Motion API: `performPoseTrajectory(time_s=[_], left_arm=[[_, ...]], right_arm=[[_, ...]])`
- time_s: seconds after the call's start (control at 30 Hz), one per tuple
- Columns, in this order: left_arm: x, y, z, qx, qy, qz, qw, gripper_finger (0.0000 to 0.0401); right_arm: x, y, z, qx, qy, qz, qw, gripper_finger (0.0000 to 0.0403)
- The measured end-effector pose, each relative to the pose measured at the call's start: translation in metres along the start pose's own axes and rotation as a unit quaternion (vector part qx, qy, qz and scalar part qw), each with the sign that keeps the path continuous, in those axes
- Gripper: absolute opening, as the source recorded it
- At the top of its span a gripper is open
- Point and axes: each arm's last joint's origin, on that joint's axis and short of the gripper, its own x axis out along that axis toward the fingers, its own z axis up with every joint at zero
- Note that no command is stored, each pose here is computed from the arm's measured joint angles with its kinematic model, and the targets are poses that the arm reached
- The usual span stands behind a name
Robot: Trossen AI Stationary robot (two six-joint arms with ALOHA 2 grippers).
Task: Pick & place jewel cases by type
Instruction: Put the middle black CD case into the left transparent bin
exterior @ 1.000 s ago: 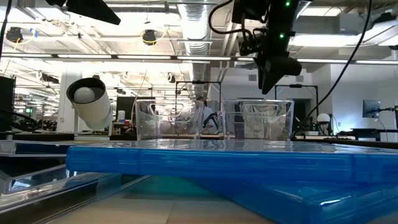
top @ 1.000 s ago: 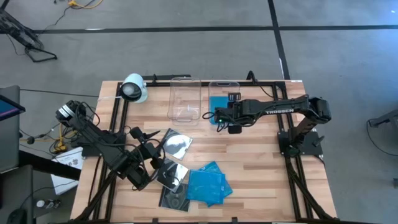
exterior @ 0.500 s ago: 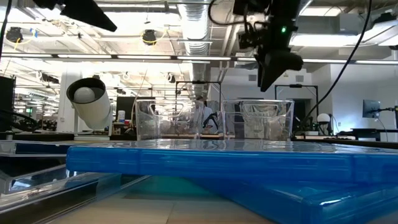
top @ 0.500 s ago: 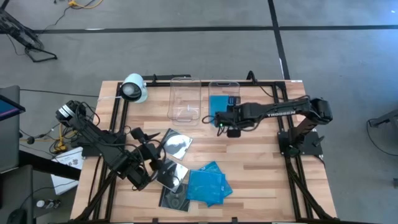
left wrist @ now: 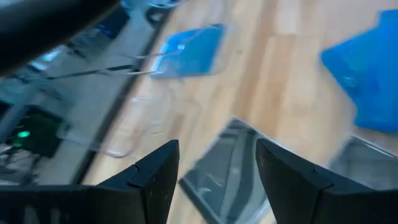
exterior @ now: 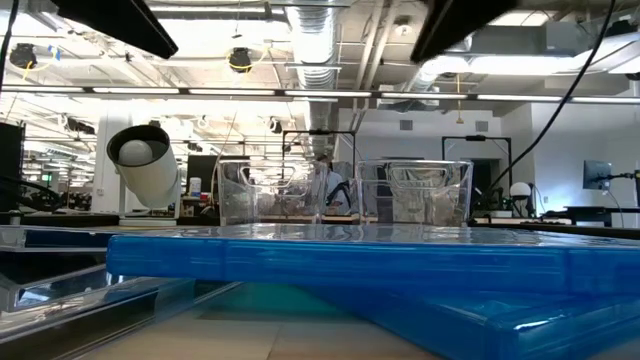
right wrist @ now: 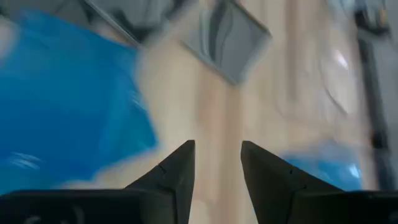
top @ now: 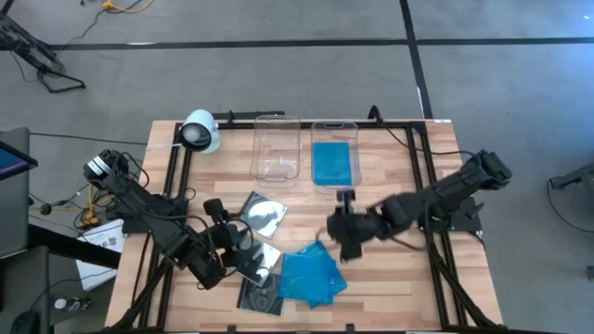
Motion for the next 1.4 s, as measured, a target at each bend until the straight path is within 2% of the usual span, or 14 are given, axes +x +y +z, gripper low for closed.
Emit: performPoseTrajectory(time_s=[0.17, 0.3, 0.37, 0.47, 0.6, 0.7, 0.8, 0.97, 1.2, 1.4], left_arm=[[0.006, -0.012, -0.009, -0.009, 0.043, -0.084, 0.995, 0.0208], [0.008, -0.017, -0.021, -0.04, 0.116, -0.151, 0.981, 0.0208], [0.007, -0.019, -0.024, -0.045, 0.135, -0.173, 0.975, 0.0208], [0.005, -0.028, -0.028, -0.056, 0.126, -0.207, 0.969, 0.0208], [0.003, -0.038, -0.04, -0.066, 0.144, -0.261, 0.952, 0.0208], [-0.003, -0.039, -0.05, -0.078, 0.164, -0.25, 0.951, 0.0208], [-0.007, -0.035, -0.065, -0.084, 0.179, -0.201, 0.959, 0.0208], [-0.004, -0.028, -0.091, -0.138, 0.206, -0.141, 0.958, 0.0208], [0.006, -0.021, -0.111, -0.255, 0.16, -0.161, 0.94, 0.0208], [0.014, -0.01, -0.126, -0.364, 0.124, -0.209, 0.899, 0.0208]], right_arm=[[-0.002, 0.036, 0.011, -0.018, -0.058, 0.027, 0.998, 0.0121], [0.001, 0.052, 0.012, -0.04, -0.073, 0.03, 0.996, 0.0121], [0.004, 0.054, 0.013, -0.048, -0.074, 0.024, 0.996, 0.0121], [0.011, 0.058, 0.015, -0.049, -0.079, 0.023, 0.995, 0.0121], [0.027, 0.061, 0.016, -0.058, -0.069, 0.017, 0.996, 0.0121], [0.046, 0.063, 0.016, -0.073, -0.059, 0.012, 0.996, 0.0121], [0.067, 0.062, 0.017, -0.084, -0.056, 0.005, 0.995, 0.0121], [0.097, 0.062, 0.021, -0.097, -0.071, 0.003, 0.993, 0.0121], [0.119, 0.067, 0.026, -0.126, -0.108, 0.027, 0.986, 0.0121], [0.127, 0.071, 0.025, -0.139, -0.108, 0.019, 0.984, 0.0121]])
